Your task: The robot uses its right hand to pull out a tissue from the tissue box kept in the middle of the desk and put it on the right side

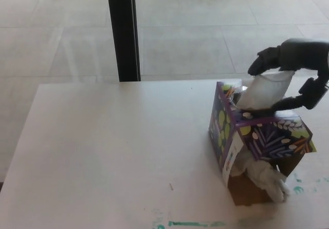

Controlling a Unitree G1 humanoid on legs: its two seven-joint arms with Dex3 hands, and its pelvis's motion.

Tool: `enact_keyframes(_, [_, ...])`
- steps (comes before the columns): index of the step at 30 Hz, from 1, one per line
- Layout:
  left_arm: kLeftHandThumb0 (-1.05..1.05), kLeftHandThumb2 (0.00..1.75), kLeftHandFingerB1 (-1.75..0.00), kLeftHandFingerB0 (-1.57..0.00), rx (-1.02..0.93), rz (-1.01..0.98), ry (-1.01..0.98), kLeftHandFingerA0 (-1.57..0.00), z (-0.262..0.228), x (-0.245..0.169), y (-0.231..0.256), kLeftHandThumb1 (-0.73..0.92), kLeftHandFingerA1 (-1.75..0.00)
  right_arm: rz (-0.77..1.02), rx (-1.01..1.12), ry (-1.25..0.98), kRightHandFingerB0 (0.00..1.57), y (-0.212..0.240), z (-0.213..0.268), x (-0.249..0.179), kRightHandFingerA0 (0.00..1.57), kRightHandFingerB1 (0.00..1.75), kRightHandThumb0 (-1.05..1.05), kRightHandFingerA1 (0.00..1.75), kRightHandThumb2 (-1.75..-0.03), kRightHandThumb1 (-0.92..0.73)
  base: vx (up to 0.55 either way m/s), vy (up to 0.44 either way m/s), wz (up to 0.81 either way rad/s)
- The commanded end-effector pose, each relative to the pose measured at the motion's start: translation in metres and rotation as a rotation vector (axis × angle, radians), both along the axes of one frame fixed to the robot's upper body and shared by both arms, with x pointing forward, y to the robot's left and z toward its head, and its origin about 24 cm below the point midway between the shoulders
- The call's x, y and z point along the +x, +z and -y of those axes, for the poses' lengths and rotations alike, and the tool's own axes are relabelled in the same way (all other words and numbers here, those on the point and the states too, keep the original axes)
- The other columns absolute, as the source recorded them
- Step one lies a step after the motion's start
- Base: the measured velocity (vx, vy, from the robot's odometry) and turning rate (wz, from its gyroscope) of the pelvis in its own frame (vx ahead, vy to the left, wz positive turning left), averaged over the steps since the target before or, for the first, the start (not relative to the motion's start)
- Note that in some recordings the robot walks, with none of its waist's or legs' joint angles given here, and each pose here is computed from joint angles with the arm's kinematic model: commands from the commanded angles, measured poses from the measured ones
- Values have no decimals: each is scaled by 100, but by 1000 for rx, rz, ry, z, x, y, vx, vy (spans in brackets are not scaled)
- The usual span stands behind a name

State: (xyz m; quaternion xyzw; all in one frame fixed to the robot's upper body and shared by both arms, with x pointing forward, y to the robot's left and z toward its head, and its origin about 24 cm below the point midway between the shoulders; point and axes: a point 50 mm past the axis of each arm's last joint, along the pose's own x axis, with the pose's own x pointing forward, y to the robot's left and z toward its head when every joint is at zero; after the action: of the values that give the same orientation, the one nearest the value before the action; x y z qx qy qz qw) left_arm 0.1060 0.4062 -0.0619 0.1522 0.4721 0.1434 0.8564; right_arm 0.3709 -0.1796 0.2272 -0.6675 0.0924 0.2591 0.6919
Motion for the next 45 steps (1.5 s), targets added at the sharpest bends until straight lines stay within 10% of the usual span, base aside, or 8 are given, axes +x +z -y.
enact_keyframes(1, [-91,75,-109,-64,26,-5,-22,-83,-6,0,6,92,-113,-42,-167,-69,31,-6,9,-2,19,31,-65,63,-58,-58,0,0,0])
enact_keyframes(8, [-90,119,-99,-70,18,-6,-33,-89,-5,0,6,73,-107,82,-374,56,39,-16,-2,-1,64,34,-41,102,-60,-67,0,0,0])
enact_keyframes(14, [-91,75,-107,-66,15,-14,-54,-82,-5,-2,6,92,-111,216,-439,189,51,-29,-7,-8,75,37,-58,84,-64,-82,0,0,0])
enact_keyframes(19, [-90,113,-97,-69,11,-17,-60,-81,-5,-2,5,73,-102,407,-383,291,70,-39,-12,-12,88,48,-49,137,-59,-66,0,0,0])
enact_keyframes(21, [-93,74,-106,-67,16,-11,-65,-81,-4,-1,5,92,-110,514,-288,389,74,-45,-18,-17,85,102,-37,175,-62,-68,0,0,0])
enact_keyframes(25, [-89,114,-98,-69,11,2,-70,-82,-3,-1,5,74,-103,578,-252,439,80,-46,-21,-20,87,75,-33,172,-62,-67,0,0,0])
enact_keyframes(33, [-94,74,-109,-64,-5,28,-34,-80,-3,0,5,92,-114,635,-200,472,81,-54,-14,-22,122,80,-35,135,-92,-47,0,0,0])
enact_keyframes(45, [-92,114,-100,-68,13,33,-38,-81,-3,1,5,73,-106,684,-170,477,79,-69,-3,-30,88,99,-27,168,-62,-62,0,0,0])
